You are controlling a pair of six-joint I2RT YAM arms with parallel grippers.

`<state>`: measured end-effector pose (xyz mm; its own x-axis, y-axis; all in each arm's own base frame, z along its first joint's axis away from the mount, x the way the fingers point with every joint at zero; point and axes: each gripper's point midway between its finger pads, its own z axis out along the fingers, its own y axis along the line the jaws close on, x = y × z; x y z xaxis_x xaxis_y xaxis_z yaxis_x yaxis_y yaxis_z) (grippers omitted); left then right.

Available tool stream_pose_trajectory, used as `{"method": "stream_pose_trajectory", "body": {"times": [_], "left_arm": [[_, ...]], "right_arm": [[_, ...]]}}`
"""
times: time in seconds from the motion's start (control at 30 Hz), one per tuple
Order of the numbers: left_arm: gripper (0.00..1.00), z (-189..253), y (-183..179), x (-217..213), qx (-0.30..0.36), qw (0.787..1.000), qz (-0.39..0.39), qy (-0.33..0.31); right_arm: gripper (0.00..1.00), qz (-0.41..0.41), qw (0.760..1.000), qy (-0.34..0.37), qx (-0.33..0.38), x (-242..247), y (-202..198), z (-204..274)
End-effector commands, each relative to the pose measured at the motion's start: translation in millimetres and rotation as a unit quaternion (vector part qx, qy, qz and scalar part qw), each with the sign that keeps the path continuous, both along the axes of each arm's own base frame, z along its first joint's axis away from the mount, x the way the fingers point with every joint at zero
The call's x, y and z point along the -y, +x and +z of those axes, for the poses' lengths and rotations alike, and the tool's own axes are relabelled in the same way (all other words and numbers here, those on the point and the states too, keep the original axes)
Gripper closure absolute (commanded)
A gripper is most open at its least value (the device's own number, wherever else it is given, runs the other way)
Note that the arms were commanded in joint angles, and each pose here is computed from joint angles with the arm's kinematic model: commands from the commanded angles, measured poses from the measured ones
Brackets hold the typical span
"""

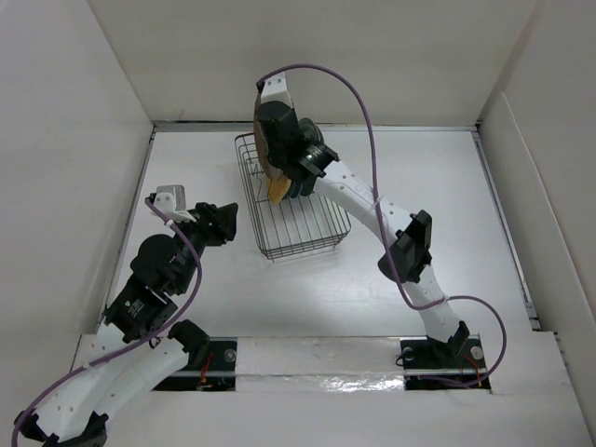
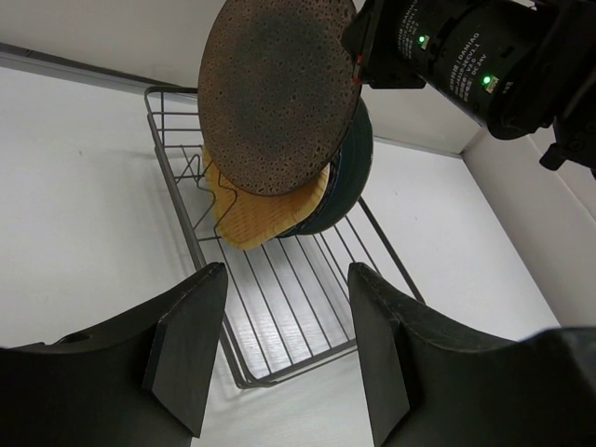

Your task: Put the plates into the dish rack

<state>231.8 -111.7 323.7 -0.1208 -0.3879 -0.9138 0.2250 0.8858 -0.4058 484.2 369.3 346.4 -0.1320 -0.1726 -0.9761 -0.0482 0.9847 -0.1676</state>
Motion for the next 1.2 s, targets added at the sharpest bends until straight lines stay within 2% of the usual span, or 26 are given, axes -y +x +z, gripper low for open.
{"method": "stream_pose_trajectory", "body": {"times": [0.0,0.17,0.63,0.87,1.1,1.13,1.17], "left_arm": [[0.49,8.4,-0.8,4.6,0.011,1.0,-0.008,-0.01],[0.49,8.0,0.0,5.8,0.01,1.0,-0.009,-0.008],[0.49,7.6,-0.7,4.0,0.01,1.0,-0.006,-0.008],[0.49,7.9,-0.8,3.5,0.011,1.0,-0.005,-0.009],[0.49,6.6,-0.6,6.2,0.01,1.0,-0.011,-0.008],[0.5,6.2,-0.3,6.4,0.01,1.0,-0.012,-0.006],[0.5,5.8,-0.1,6.6,0.009,1.0,-0.012,-0.006]], "right_arm": [[1.0,-0.056,0.985,0.097,0.13,18.4,-11.5,103.1],[1.0,-0.057,0.987,0.074,0.132,11.4,-15.4,99.8],[1.0,-0.021,0.995,0.048,0.081,-32.0,-16.8,30.1],[1.0,-0.011,0.996,0.051,0.068,-38.7,-15.7,18.5],[1.0,-0.008,0.997,0.074,0.037,-47.7,-21.0,-17.0],[0.97,-0.008,0.996,0.086,0.035,-51.7,-25.1,-19.4],[0.9,-0.013,0.996,0.084,0.031,-50.2,-25.3,-26.3]]}}
